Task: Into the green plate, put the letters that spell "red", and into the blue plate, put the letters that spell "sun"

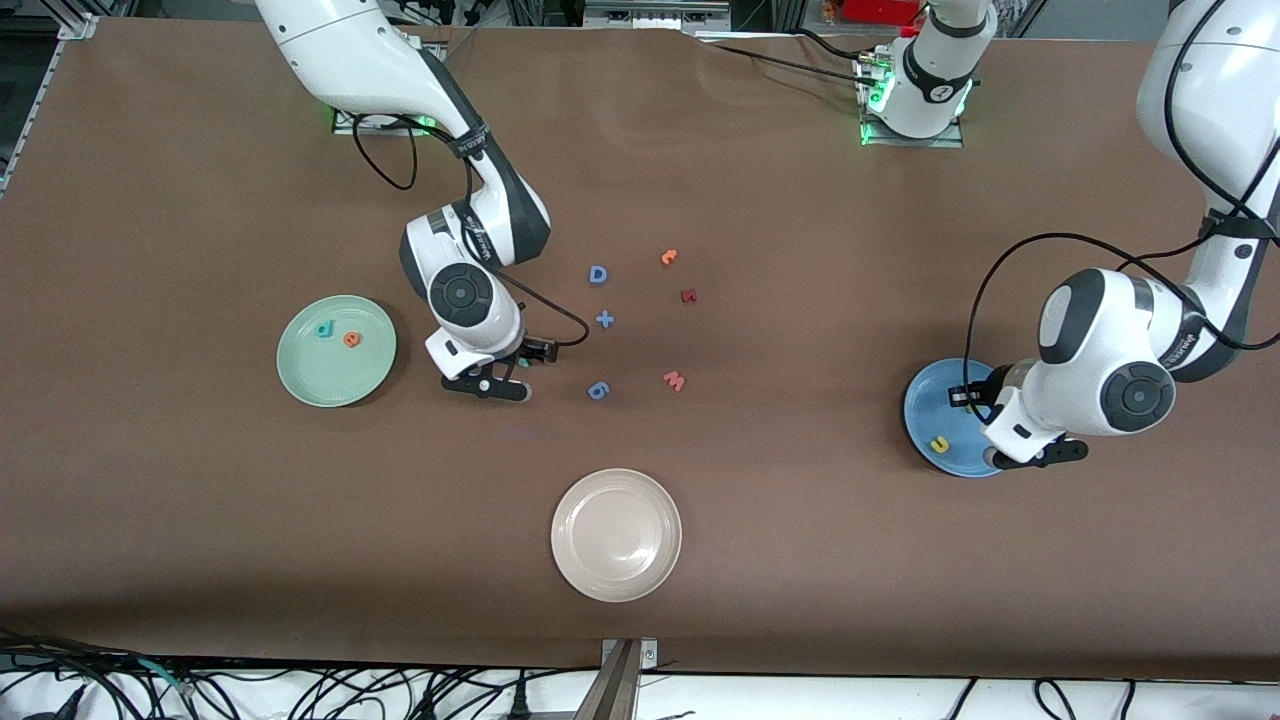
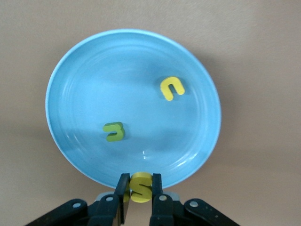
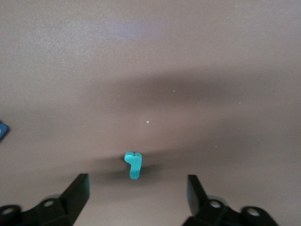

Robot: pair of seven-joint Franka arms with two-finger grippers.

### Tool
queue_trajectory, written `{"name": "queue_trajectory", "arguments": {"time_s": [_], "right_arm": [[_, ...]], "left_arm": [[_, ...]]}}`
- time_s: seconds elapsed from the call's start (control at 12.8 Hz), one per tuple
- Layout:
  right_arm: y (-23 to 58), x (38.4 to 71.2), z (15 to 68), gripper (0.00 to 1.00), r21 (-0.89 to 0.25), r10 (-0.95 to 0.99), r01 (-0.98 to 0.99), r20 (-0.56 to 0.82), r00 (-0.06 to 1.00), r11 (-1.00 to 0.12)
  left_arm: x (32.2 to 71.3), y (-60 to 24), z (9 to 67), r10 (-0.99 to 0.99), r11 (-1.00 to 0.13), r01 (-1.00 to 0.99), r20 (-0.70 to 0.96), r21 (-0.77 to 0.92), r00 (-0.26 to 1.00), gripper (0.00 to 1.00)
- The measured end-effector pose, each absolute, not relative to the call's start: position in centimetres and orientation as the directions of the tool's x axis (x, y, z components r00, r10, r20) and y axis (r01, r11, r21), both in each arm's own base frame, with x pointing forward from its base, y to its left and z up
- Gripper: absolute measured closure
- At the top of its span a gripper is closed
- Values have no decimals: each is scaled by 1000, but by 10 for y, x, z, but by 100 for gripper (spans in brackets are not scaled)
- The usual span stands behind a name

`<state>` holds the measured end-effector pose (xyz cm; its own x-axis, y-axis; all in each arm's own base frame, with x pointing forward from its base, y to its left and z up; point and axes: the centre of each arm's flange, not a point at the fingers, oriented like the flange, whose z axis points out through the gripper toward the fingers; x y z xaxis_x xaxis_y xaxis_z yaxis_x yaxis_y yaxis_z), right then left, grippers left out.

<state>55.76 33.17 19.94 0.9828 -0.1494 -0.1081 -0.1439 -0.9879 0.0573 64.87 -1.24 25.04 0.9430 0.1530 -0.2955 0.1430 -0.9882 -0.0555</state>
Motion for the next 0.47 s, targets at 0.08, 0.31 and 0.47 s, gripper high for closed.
{"name": "queue_trajectory", "arguments": {"time_s": [0.08, 0.31, 0.47], "right_arm": [[333, 558, 194, 11, 55, -149, -144, -103, 984, -988], [331, 558, 181, 24, 58, -151, -146, -99, 984, -988], [331, 558, 180, 30, 59, -153, -147, -98, 983, -987]], "left_arm": [[648, -11, 245, 148, -989, 136, -302, -60, 942, 71], [648, -2, 238, 143, -988, 121, -301, -92, 943, 44], [649, 12, 239, 155, -987, 132, -297, -96, 942, 24]]}}
